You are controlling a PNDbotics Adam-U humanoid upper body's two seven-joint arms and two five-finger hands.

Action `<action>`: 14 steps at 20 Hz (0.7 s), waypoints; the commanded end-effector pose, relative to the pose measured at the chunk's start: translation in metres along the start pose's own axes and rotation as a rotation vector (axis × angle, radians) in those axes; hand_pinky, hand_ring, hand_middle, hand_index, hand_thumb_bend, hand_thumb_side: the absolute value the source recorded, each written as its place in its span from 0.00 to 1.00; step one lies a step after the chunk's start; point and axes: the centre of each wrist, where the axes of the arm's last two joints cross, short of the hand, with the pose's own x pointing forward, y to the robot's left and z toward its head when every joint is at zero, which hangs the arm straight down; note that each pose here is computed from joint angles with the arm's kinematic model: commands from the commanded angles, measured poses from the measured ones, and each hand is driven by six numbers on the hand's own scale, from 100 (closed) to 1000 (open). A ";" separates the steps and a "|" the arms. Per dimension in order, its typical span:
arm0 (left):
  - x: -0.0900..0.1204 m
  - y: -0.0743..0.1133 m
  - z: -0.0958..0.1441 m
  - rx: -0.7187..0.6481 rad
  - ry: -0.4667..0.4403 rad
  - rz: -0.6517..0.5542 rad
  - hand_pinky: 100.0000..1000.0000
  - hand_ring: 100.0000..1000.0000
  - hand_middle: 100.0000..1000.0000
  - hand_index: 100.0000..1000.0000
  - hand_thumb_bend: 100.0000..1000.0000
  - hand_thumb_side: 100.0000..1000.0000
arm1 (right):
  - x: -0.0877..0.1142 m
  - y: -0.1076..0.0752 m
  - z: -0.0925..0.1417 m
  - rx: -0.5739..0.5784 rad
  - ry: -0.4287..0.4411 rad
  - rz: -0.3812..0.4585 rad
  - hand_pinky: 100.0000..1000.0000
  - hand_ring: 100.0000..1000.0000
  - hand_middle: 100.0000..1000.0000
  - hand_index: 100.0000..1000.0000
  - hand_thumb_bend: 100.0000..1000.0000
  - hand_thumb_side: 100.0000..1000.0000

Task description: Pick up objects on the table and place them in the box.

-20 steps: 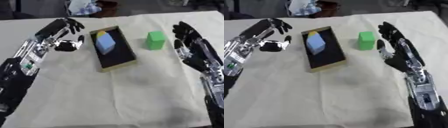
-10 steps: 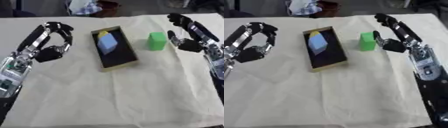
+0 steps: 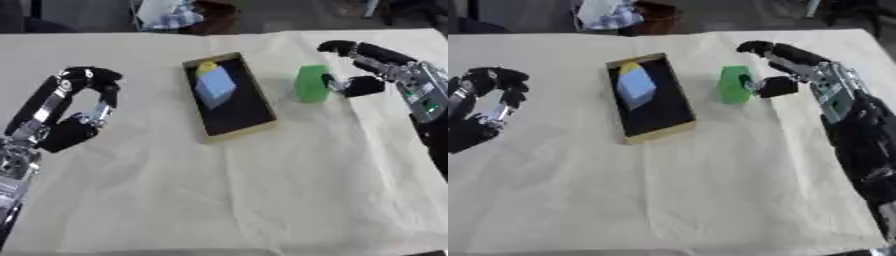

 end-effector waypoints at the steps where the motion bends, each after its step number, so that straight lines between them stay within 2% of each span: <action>1: 0.005 0.008 0.000 0.012 -0.021 -0.015 0.77 0.54 0.55 0.75 0.00 0.62 | -0.002 -0.009 -0.004 0.024 0.027 0.089 0.91 0.99 1.00 1.00 0.00 0.49; 8: 0.003 0.002 0.002 0.000 -0.015 -0.001 0.77 0.54 0.55 0.75 0.00 0.64 | 0.001 0.000 -0.016 0.058 0.052 0.149 0.91 0.99 1.00 1.00 0.00 0.47; 12: 0.002 0.000 0.003 -0.002 -0.014 0.007 0.77 0.54 0.55 0.75 0.00 0.65 | 0.004 0.002 -0.022 0.048 0.070 0.165 0.91 0.98 1.00 1.00 0.00 0.36; 14: 0.002 0.000 0.002 -0.003 -0.014 0.007 0.77 0.54 0.55 0.75 0.00 0.65 | 0.005 0.002 -0.024 0.034 0.081 0.169 0.91 0.98 1.00 1.00 0.00 0.35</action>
